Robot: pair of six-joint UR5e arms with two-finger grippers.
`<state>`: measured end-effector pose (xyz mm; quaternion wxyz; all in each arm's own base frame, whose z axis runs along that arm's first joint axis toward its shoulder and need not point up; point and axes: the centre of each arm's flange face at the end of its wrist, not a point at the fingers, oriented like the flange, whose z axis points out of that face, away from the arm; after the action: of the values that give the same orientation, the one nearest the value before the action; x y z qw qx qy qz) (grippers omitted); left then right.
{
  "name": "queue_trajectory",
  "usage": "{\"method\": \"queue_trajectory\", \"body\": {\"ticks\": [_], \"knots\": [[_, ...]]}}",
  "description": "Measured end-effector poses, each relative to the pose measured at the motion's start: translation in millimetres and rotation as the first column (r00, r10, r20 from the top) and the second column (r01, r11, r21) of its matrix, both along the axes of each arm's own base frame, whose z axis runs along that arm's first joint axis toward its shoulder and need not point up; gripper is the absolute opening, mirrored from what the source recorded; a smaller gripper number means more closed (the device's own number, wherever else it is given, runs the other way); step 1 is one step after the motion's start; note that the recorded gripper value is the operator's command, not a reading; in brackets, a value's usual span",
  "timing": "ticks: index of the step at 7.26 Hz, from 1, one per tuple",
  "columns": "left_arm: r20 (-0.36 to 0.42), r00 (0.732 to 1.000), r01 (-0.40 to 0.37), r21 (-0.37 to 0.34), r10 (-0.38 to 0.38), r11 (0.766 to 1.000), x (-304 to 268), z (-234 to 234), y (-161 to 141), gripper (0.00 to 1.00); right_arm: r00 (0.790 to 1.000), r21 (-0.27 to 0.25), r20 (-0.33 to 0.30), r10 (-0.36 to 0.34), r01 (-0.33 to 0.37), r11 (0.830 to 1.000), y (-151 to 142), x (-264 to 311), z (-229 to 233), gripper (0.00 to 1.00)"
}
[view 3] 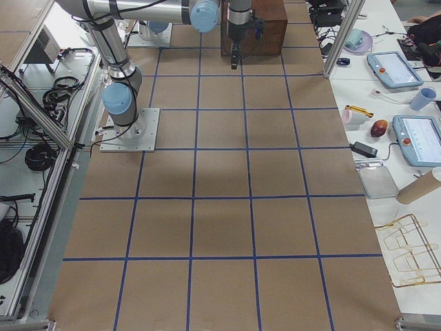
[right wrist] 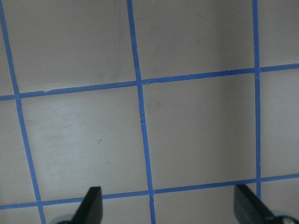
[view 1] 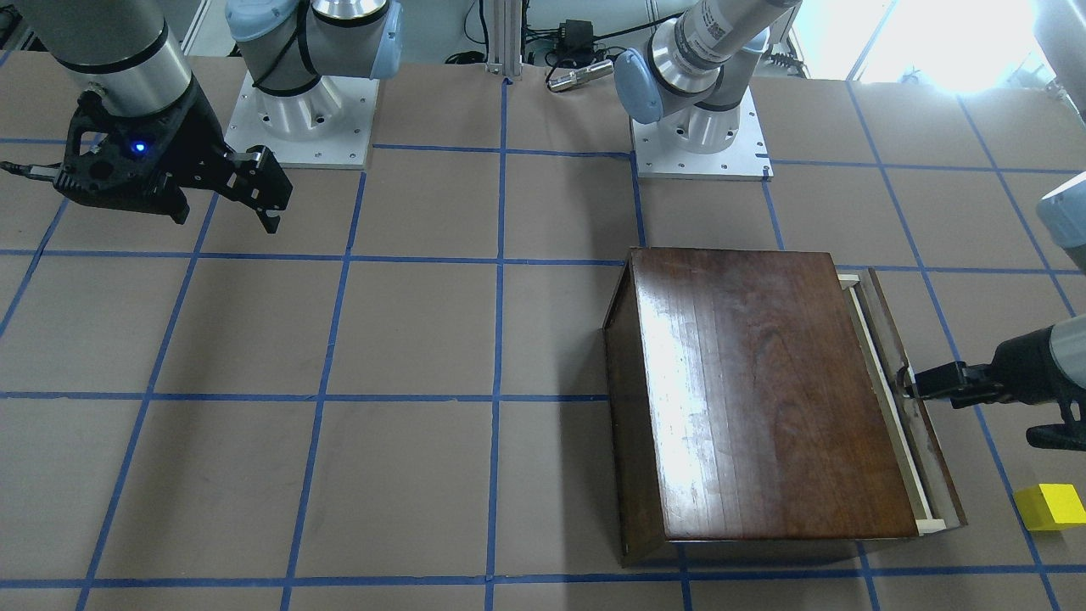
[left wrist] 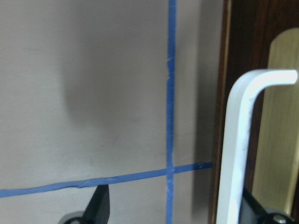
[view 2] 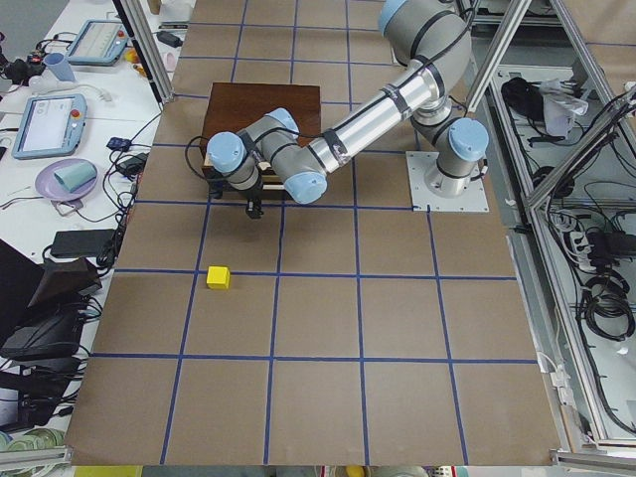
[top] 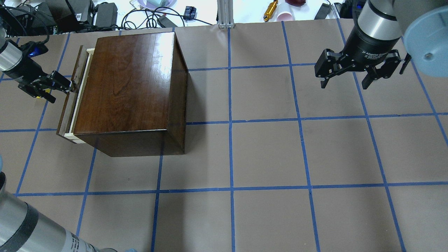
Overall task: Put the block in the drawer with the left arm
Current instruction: 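Pull the drawer out away from the cabinet with the left gripper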
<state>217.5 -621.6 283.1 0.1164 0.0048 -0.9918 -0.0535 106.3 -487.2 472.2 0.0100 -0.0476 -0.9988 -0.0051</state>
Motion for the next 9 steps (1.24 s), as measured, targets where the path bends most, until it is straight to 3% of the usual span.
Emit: {"method": "queue_trajectory", "body": {"ticks": [7,9], "knots": [[0.05,0.999,-0.012,-0.027,0.014,1.0,30,4,6,0.91,1.0,0.0,-0.001,0.0,0.0,1.0,0,0,0,1.0],[0.095,0.995,-0.008,-0.023,0.01,1.0,40,5,8,0.92,1.0,0.0,0.0,0.0,0.0,1.0,0,0,0,1.0]]}}
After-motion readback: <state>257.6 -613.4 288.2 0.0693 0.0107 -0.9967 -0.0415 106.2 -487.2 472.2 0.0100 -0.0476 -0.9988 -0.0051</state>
